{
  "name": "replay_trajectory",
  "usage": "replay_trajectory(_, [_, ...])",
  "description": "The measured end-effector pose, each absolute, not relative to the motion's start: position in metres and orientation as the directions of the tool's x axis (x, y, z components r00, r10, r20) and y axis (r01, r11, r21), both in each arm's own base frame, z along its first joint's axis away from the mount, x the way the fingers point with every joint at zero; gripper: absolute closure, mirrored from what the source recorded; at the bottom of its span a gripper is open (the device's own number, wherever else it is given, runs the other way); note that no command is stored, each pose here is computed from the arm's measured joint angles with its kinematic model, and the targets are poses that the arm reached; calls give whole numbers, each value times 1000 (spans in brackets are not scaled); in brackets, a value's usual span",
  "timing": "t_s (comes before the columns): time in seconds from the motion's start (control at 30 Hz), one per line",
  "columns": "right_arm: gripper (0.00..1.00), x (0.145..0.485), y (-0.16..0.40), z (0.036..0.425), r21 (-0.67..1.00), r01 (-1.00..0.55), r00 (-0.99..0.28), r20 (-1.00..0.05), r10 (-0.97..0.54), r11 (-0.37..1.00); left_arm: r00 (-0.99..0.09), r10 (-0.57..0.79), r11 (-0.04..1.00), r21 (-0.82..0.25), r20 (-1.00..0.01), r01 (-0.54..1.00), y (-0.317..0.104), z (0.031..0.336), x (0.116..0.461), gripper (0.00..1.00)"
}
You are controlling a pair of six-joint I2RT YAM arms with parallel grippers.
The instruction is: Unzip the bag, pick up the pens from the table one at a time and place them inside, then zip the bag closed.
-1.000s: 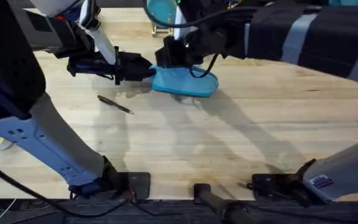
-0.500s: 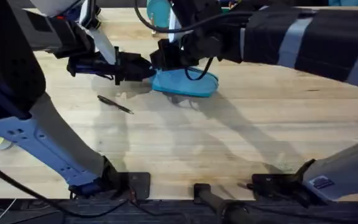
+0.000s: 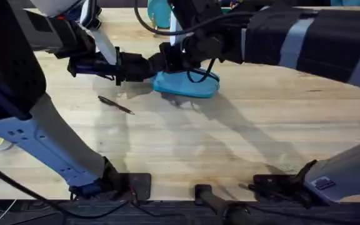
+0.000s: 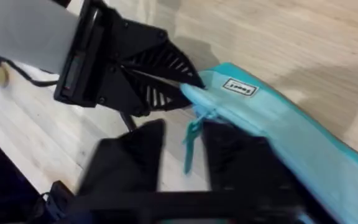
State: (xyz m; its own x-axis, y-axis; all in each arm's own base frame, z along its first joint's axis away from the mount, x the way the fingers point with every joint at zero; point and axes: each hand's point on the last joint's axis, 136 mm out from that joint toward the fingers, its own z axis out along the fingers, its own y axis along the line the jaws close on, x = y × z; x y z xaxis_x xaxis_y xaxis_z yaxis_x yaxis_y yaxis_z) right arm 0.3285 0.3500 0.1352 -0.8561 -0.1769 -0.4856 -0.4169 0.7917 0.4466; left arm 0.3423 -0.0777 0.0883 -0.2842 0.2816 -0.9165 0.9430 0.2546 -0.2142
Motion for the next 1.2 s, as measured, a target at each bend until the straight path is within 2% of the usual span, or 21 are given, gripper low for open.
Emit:
replay_trajectory(0.07, [517, 327, 351, 136, 448, -423, -854, -486, -183, 788, -284, 282, 253, -214, -916, 944, -78, 88, 342, 961])
replay_trajectory(0.17, [93, 324, 355, 137, 453, -432, -853, -486, -190, 780, -282, 282, 252, -213, -917, 944, -79, 88, 342, 961])
replay_trajectory(0.2, [30, 323, 356, 138, 452, -437, -852, -486, -195, 778, -280, 283, 251, -211, -917, 945, -79, 88, 342, 961])
replay_trajectory(0.6, [5, 310, 345, 133, 437, -416, -876, -430, -221, 798, -283, 283, 251, -214, -917, 944, -79, 88, 342, 961])
replay_trajectory(0.93, [4, 306, 338, 200, 450, -484, -808, -559, -186, 751, -283, 282, 251, -214, -917, 944, -79, 88, 342, 959])
replay_trajectory(1.07, [4, 304, 332, 213, 422, -526, -774, -598, -209, 738, -283, 283, 251, -214, -916, 944, -79, 88, 342, 959])
replay_trajectory(1.2, [4, 301, 314, 216, 381, -522, -770, -596, -229, 763, -284, 283, 251, -215, -916, 944, -79, 88, 342, 959])
